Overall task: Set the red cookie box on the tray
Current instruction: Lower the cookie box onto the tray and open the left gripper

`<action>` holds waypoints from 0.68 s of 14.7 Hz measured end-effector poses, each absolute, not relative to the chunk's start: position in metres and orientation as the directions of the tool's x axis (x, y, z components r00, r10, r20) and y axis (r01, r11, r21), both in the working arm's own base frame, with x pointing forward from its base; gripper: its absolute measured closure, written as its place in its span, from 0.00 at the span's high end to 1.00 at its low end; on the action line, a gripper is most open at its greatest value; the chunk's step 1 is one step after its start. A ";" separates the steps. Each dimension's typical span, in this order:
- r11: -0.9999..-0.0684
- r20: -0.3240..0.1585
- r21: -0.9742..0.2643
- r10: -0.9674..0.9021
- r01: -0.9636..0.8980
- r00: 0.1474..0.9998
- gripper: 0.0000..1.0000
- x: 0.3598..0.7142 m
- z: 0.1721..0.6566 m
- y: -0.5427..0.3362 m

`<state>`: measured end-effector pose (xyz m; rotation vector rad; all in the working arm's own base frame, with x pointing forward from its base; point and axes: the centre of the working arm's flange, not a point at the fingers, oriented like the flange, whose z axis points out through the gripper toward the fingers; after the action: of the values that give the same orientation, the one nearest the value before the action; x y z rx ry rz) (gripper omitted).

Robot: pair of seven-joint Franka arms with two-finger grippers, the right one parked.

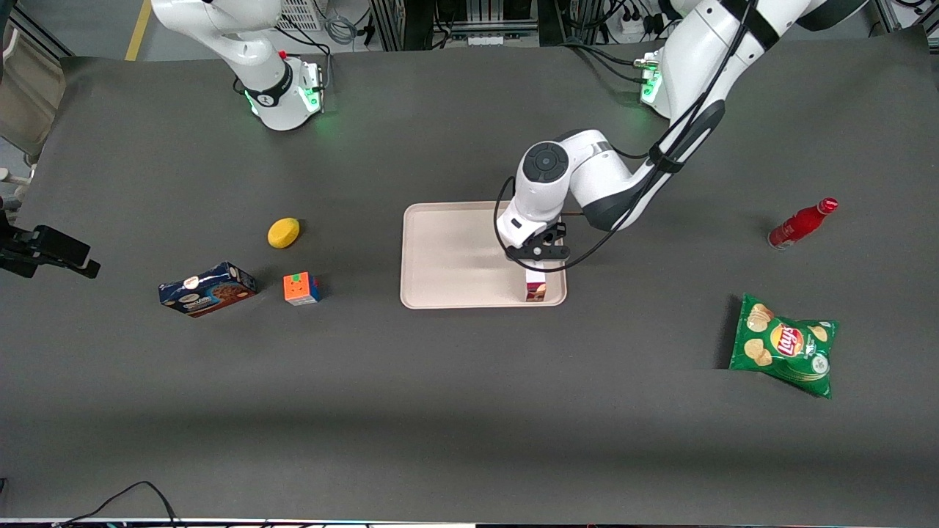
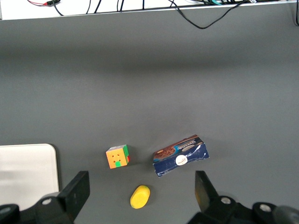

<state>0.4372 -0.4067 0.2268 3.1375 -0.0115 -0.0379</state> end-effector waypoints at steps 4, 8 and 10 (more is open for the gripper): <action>-1.000 -0.011 -0.007 0.000 0.000 1.000 0.23 0.436 0.219 -0.407; -1.000 -0.009 -0.001 0.008 0.008 1.000 0.60 0.439 0.218 -0.406; -1.000 -0.005 0.001 0.012 0.012 1.000 0.81 0.441 0.219 -0.405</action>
<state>0.4412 -0.4055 0.2193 3.1408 0.0182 -0.0080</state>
